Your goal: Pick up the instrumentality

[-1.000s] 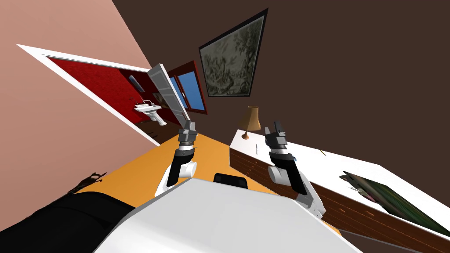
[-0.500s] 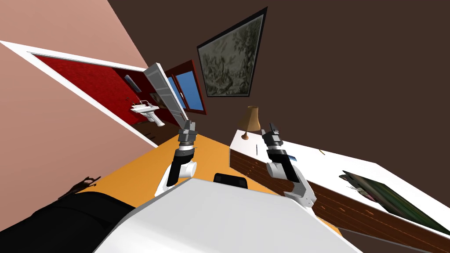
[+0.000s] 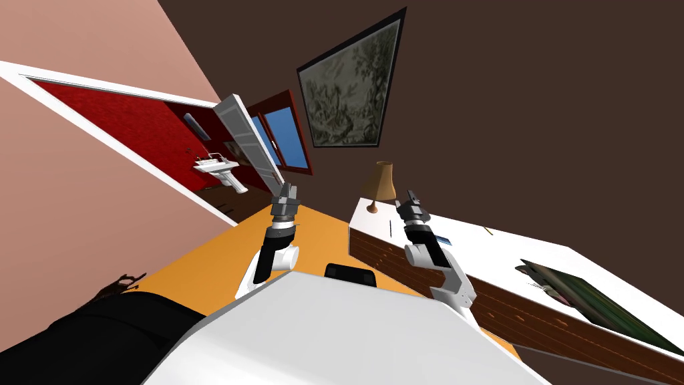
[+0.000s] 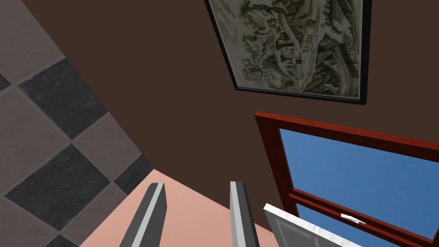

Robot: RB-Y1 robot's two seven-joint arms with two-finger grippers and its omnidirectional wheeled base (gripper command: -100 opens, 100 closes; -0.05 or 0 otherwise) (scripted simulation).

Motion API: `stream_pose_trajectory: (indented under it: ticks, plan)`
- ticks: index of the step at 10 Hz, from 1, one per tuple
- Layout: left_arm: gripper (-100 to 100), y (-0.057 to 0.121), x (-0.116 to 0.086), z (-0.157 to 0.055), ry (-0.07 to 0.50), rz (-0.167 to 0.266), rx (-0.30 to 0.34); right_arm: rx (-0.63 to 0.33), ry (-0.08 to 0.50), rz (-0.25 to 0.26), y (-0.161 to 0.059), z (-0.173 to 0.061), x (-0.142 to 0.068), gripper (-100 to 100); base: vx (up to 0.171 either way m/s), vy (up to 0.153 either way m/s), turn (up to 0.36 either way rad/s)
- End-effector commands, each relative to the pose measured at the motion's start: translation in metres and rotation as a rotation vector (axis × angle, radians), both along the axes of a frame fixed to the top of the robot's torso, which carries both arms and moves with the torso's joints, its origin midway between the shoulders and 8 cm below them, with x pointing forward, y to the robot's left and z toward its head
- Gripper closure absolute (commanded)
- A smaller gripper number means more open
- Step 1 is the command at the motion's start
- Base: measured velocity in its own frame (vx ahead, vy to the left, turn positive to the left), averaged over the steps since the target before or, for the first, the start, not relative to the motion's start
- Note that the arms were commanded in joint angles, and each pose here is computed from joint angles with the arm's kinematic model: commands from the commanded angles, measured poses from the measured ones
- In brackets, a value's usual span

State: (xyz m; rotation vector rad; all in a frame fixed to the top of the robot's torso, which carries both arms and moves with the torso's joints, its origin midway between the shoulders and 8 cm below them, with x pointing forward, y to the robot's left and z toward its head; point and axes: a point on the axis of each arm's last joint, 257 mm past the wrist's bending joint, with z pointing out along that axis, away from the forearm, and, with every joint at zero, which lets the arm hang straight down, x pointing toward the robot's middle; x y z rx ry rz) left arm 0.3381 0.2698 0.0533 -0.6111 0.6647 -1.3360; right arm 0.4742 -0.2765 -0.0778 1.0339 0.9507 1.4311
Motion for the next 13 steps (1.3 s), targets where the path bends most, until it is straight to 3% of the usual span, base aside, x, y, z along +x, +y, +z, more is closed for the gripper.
stream_pose_trajectory:
  ticks: [1,7,12,13]
  plan:
    - [0,0.000,0.000,0.000,0.000,0.000,0.000,0.035,0.054,-0.004,-0.008,-0.018,0.011,-100,0.022,0.016,-0.032]
    - [0,0.000,0.000,0.000,0.000,0.000,0.000,0.215,0.243,-0.031,-0.032,-0.078,0.044,-100,0.025,0.016,-0.034]
    - [0,0.000,0.000,0.000,0.000,0.000,0.000,0.305,0.367,-0.062,-0.043,-0.115,0.053,-100,0.019,0.013,-0.022]
    - [0,0.000,0.000,0.000,0.000,0.000,0.000,0.366,0.409,-0.075,-0.050,-0.129,0.060,-100,0.022,0.019,-0.053]
